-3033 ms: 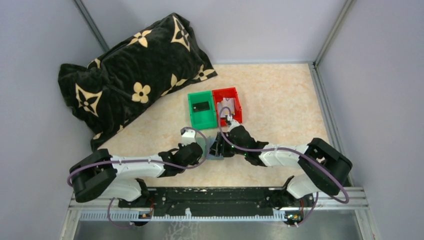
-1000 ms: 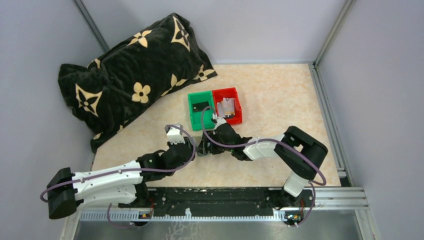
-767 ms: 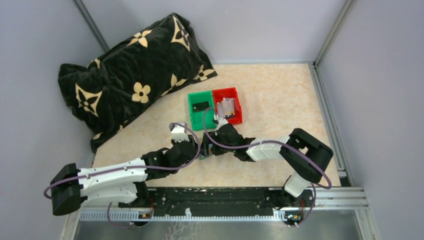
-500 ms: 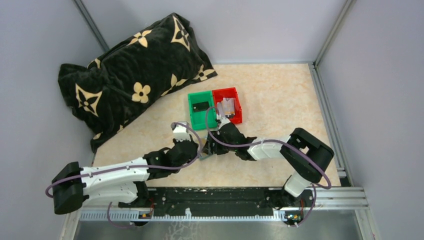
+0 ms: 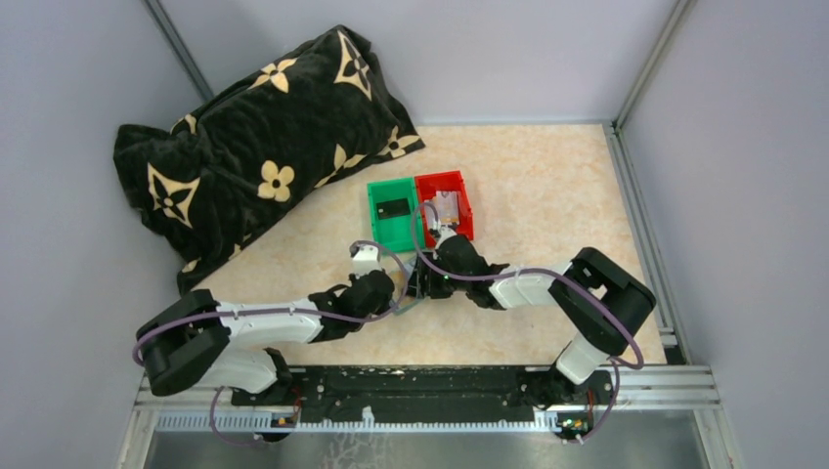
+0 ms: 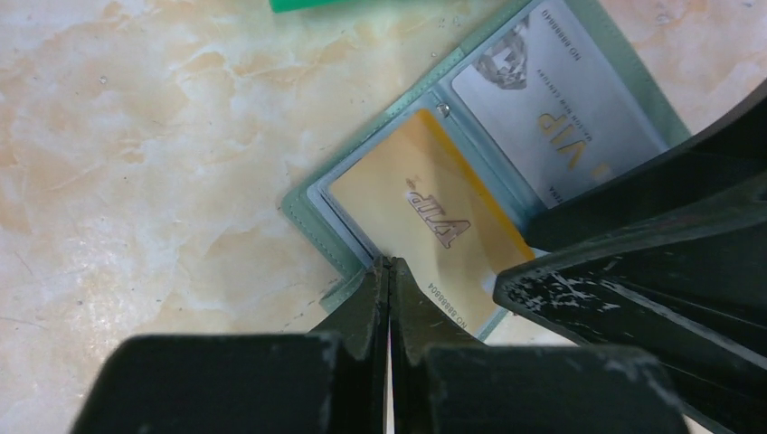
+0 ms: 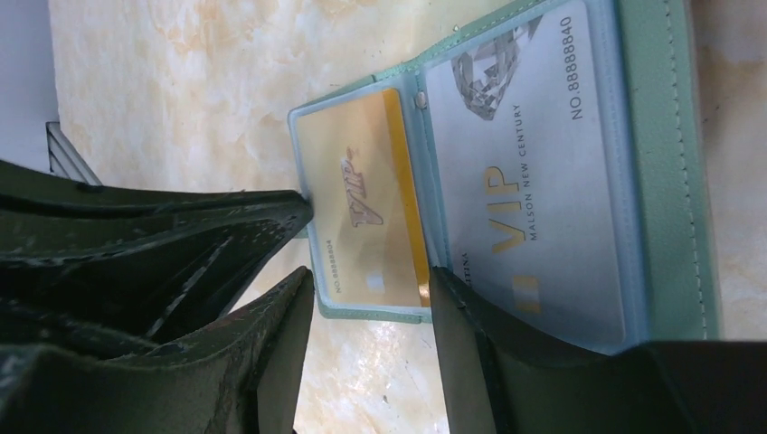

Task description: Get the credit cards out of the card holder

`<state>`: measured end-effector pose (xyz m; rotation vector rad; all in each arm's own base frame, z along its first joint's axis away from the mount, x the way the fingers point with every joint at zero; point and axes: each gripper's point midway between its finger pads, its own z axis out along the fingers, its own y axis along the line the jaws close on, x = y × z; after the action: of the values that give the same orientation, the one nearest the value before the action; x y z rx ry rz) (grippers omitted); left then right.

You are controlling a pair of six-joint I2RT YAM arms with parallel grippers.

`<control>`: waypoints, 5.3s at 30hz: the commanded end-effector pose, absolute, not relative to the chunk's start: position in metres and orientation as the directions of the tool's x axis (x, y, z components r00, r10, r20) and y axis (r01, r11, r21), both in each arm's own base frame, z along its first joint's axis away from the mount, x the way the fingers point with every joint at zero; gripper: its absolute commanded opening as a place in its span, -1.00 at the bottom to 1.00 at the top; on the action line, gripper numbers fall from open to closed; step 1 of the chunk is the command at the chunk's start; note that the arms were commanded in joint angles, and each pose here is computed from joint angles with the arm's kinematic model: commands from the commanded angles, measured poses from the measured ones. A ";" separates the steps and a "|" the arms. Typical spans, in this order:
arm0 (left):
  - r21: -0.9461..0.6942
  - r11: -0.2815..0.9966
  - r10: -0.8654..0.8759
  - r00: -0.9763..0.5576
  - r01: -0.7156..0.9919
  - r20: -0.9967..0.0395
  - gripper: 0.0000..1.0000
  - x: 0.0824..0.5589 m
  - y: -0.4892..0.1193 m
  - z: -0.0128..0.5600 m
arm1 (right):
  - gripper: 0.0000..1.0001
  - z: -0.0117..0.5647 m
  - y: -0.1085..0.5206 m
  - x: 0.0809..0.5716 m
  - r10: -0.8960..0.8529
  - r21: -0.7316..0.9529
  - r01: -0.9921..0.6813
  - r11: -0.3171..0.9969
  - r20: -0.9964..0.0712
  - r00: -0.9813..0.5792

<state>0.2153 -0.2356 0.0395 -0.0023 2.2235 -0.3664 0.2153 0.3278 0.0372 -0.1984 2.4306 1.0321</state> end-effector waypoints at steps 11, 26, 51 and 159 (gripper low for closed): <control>-0.297 0.947 -0.125 -0.714 0.121 -0.689 -1.00 0.224 -0.220 -0.011 | 0.04 0.039 0.331 0.215 0.061 0.713 -0.332 0.618 -0.464 -0.884; -0.301 0.943 -0.082 -0.777 0.142 -0.624 -1.00 0.215 -0.230 -0.022 | 0.01 0.056 0.339 0.229 0.168 0.834 -0.299 0.464 -0.414 -0.895; -0.310 0.940 -0.090 -0.770 0.144 -0.631 -1.00 0.205 -0.219 -0.016 | 0.01 0.040 0.315 0.242 0.122 0.666 -0.285 0.689 -0.495 -0.861; -0.352 0.929 -0.177 -0.699 0.114 -0.693 -1.00 0.189 -0.195 0.049 | -0.12 0.047 0.360 0.226 0.142 0.784 -0.367 0.501 -0.492 -0.859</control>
<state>0.1962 -0.2033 0.0556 -0.0215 2.2708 -0.4924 0.2220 0.3503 0.0405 -0.1161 2.2810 1.3424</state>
